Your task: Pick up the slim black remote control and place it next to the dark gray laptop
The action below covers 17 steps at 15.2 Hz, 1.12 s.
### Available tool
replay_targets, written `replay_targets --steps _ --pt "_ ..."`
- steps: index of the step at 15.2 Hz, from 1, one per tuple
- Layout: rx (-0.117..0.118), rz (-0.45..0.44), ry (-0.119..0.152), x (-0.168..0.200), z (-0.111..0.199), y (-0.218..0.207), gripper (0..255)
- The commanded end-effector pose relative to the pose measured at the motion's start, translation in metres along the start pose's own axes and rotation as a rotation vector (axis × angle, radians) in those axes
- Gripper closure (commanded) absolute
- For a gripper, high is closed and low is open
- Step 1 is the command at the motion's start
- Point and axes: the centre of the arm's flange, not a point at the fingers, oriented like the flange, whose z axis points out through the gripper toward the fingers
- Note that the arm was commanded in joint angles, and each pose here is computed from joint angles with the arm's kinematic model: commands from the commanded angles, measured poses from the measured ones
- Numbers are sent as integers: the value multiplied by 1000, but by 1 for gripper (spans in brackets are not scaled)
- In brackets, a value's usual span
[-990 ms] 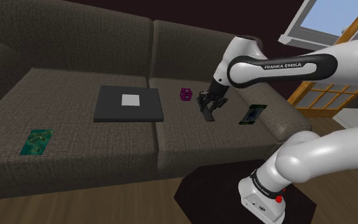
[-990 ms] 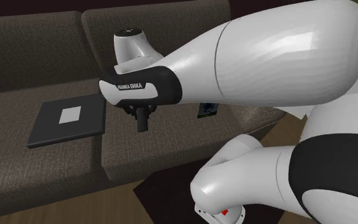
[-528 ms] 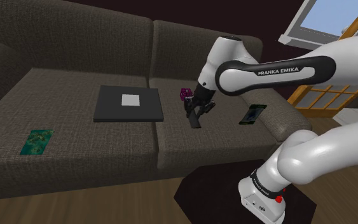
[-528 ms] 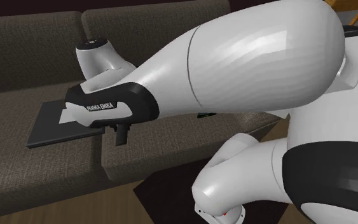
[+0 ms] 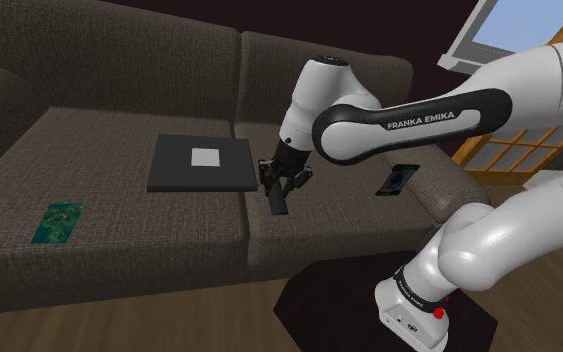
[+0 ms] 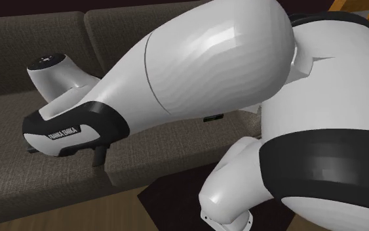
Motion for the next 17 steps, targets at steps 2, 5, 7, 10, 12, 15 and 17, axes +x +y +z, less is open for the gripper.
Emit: replay_targets --steps 2,5,7,10,12,15,17 --pt "0 1 0 -4 14 -3 255" --pt "0 1 0 -4 29 -1 255" --pt "0 1 0 -4 40 -1 255" --pt "0 1 0 -4 56 1 255" --pt "0 1 0 -4 66 2 255" --pt "0 1 0 -4 82 3 255" --pt "0 1 0 -4 86 3 255"
